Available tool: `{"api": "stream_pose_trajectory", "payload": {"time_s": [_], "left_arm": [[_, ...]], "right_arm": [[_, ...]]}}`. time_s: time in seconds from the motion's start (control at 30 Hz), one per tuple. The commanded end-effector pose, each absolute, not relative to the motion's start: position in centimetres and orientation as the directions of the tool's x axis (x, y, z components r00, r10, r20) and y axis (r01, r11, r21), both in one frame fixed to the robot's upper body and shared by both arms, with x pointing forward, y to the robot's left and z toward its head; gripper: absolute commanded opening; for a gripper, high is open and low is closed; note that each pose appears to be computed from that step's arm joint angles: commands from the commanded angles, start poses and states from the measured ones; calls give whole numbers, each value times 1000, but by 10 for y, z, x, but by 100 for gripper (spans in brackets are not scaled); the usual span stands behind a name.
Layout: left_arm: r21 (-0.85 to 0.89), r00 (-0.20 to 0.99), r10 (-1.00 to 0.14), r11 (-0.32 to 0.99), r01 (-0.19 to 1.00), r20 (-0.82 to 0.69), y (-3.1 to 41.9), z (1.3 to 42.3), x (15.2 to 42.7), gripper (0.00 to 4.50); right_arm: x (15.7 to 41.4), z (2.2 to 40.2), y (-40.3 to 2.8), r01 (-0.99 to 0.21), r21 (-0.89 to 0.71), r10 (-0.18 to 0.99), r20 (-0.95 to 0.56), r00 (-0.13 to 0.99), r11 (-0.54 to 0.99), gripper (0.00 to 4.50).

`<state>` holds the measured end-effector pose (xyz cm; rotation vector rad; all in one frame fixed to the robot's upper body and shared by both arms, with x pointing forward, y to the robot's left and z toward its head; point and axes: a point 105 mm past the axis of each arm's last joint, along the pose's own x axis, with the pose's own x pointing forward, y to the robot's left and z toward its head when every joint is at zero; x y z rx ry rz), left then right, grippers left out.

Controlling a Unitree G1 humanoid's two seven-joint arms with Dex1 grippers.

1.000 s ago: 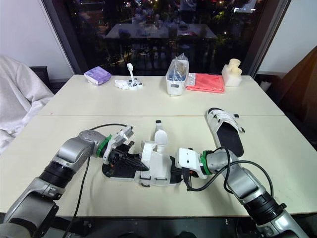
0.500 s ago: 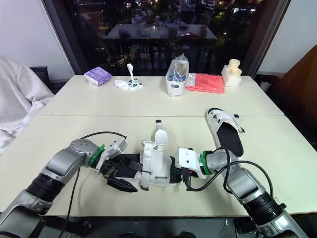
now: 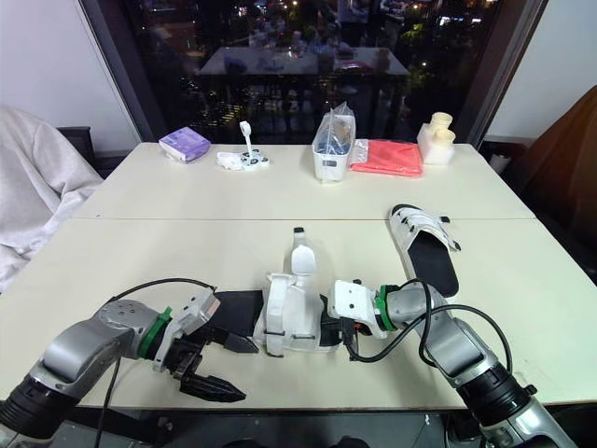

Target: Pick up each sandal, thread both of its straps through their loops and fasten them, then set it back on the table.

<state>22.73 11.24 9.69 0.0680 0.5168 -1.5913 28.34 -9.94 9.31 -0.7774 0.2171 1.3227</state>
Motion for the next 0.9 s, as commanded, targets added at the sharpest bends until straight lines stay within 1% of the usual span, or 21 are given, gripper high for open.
{"api": "stream_pose_trajectory", "payload": {"time_s": [0.03,0.2,0.5,0.57,0.63,0.67,0.7,0.73,0.77,0.8,0.83,0.9], "left_arm": [[-211,-60,-937,15,977,-345,105,97,233,444],[-192,-43,-941,24,981,-336,100,95,235,444],[-219,-58,-951,10,976,-304,81,83,230,444],[-218,-56,-952,11,976,-300,78,80,232,390],[-218,-49,-954,18,976,-297,77,79,234,316],[-218,-47,-954,20,976,-297,76,78,234,259],[-219,-44,-954,23,976,-296,77,78,235,214],[-219,-42,-954,25,975,-296,77,77,235,156],[-219,-41,-954,26,975,-296,77,77,236,113],[-219,-41,-954,26,975,-296,77,77,236,49],[-220,-41,-953,27,975,-300,78,76,235,5],[-221,-98,-934,-22,975,-343,85,71,225,5]], "right_arm": [[280,82,-104,-937,-347,761,-599,249,34,0],[280,81,-104,-938,-346,759,-601,249,34,0],[280,82,-103,-938,-345,760,-601,247,32,0],[281,82,-103,-938,-345,760,-601,247,32,0],[281,83,-103,-938,-345,760,-600,248,33,0],[281,83,-103,-938,-346,760,-600,248,33,0],[281,83,-103,-938,-346,760,-600,248,33,0],[281,83,-104,-938,-346,760,-600,249,34,0],[281,83,-104,-938,-346,760,-600,249,34,0],[281,83,-104,-938,-346,760,-600,249,34,0],[281,83,-104,-938,-346,760,-601,249,35,0],[281,83,-104,-938,-345,760,-601,249,34,0]]}}
